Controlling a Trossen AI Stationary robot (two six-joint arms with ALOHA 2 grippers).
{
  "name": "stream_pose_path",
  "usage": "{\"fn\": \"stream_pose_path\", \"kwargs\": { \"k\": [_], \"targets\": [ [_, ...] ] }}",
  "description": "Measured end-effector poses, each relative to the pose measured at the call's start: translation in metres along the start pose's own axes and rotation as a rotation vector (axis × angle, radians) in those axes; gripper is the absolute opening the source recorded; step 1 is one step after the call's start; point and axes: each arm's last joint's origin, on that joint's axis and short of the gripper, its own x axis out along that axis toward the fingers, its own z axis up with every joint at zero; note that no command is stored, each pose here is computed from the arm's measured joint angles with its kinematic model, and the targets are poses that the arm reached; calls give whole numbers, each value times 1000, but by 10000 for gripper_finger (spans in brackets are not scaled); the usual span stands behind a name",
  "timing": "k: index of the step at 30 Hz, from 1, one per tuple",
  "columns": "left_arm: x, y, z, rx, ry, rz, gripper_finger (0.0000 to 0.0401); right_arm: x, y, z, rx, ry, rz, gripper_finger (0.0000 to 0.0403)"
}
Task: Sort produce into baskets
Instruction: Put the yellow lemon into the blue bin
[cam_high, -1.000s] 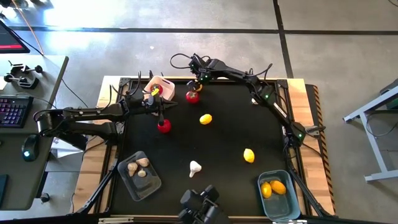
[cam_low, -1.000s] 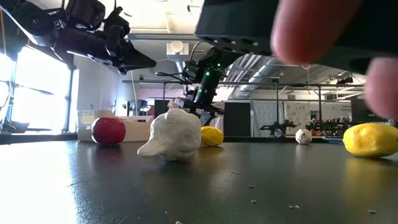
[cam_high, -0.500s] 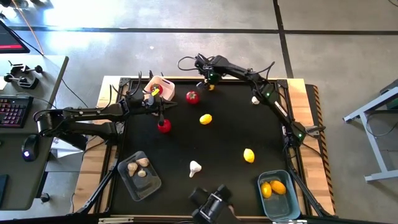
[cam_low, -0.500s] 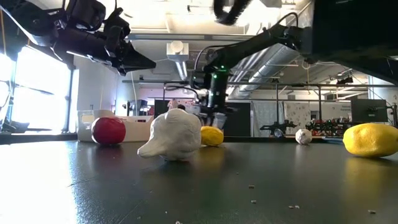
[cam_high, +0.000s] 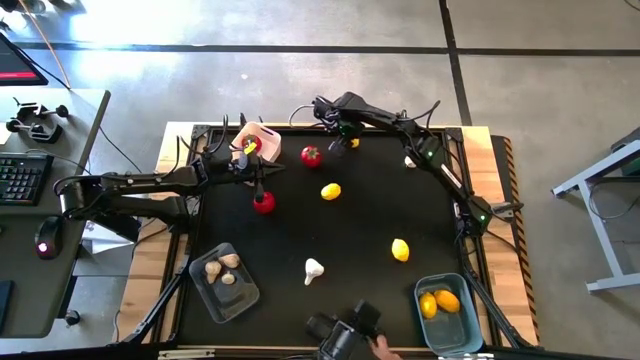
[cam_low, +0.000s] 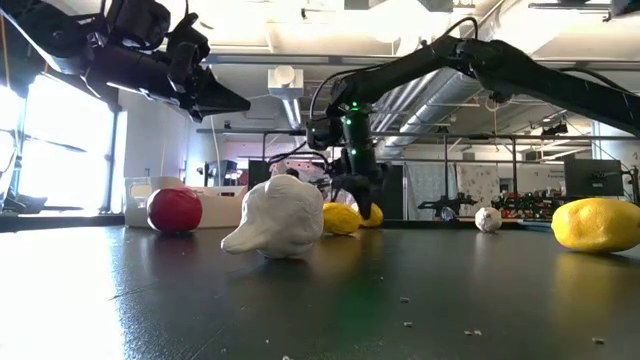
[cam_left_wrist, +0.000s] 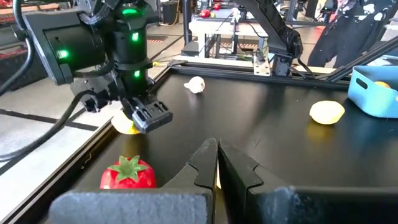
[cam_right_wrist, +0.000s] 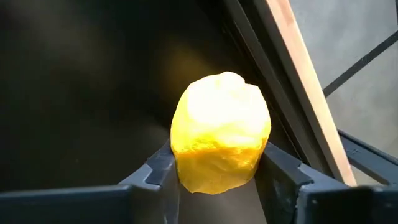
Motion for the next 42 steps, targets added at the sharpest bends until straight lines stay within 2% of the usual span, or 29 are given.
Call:
{"fn": "stream_pose_path", "kwargs": {
  "k": [6, 11, 17, 24, 31, 37, 42],
  "targets": [
    [0, 0, 0, 0, 0, 0, 0, -22, 1, -3, -28, -51, -1, 129],
    [0, 0, 0, 0, -1, 0, 0, -37, 7, -3, 2, -116, 3, 128],
    [0, 0, 0, 3, -1, 0, 0, -32, 17, 2, 20, -168, 20, 128],
    [0, -1, 1, 22, -11, -3, 0, -15, 23, -11, 59, -228, 25, 128],
    [0, -1, 1, 23, -12, -5, 0, -33, 16, -56, 132, -390, 66, 127],
    [0, -1, 4, 27, -36, -4, 0, -59, 21, -119, 145, -494, 121, 127],
    [0, -1, 4, 28, -38, -4, 0, -83, 36, -176, 150, -512, 181, 126]
  ]
}}
